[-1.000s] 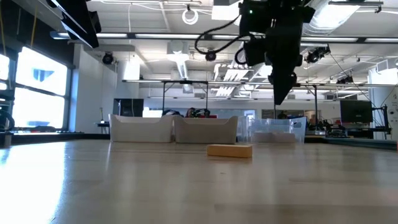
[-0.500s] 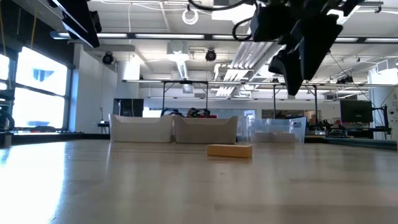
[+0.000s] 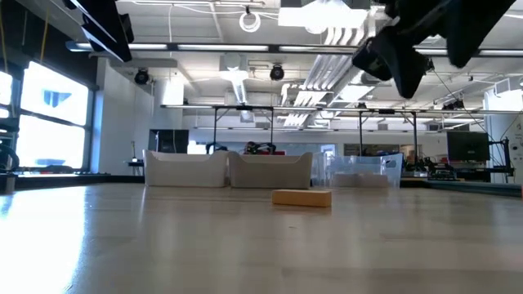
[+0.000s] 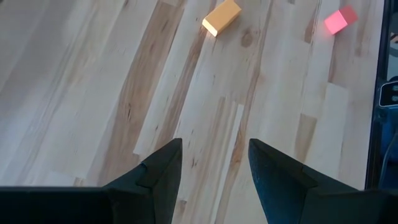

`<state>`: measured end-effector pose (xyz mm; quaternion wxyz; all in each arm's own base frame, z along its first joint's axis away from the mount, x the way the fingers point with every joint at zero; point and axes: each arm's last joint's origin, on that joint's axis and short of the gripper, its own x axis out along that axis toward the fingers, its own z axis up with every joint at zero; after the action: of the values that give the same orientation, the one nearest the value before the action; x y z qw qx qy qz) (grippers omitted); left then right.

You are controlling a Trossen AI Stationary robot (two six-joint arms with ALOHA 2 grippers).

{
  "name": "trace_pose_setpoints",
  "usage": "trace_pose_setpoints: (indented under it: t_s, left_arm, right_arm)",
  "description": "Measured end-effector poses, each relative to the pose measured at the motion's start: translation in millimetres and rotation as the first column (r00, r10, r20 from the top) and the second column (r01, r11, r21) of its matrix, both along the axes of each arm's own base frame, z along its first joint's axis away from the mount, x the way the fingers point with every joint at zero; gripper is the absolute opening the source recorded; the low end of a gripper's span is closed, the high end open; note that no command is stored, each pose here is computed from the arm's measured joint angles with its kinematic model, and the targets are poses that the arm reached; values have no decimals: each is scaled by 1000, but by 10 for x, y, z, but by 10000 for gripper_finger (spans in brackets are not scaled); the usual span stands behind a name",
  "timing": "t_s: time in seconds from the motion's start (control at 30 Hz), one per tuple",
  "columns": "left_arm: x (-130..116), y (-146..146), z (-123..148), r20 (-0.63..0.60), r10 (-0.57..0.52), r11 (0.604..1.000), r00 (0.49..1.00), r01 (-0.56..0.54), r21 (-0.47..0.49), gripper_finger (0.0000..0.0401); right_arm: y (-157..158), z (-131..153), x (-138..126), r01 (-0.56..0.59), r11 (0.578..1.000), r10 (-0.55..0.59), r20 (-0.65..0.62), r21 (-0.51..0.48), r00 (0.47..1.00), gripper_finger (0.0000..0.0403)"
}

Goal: Sort & place blocks by color
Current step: Put the orange block into the white bin

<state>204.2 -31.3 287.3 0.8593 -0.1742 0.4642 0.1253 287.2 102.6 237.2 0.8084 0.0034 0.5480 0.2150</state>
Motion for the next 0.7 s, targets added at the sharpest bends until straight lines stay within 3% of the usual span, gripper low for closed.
trace_pose_setpoints:
  t_s: [0.13,0.33,0.7]
  left_arm:
    - [13,-2,8,15,0,1000,1000,0,-3,172]
    - [17,-3,11,23,43,999,999,-43,-33,172]
    - [16,-4,12,23,142,985,990,-139,-99,172]
  right_arm:
    - [170,36,12,-113,993,114,111,-13,987,213]
    - [392,65,-28,-257,959,279,226,-119,933,213]
    - [660,74,-17,-321,942,336,335,-103,880,213]
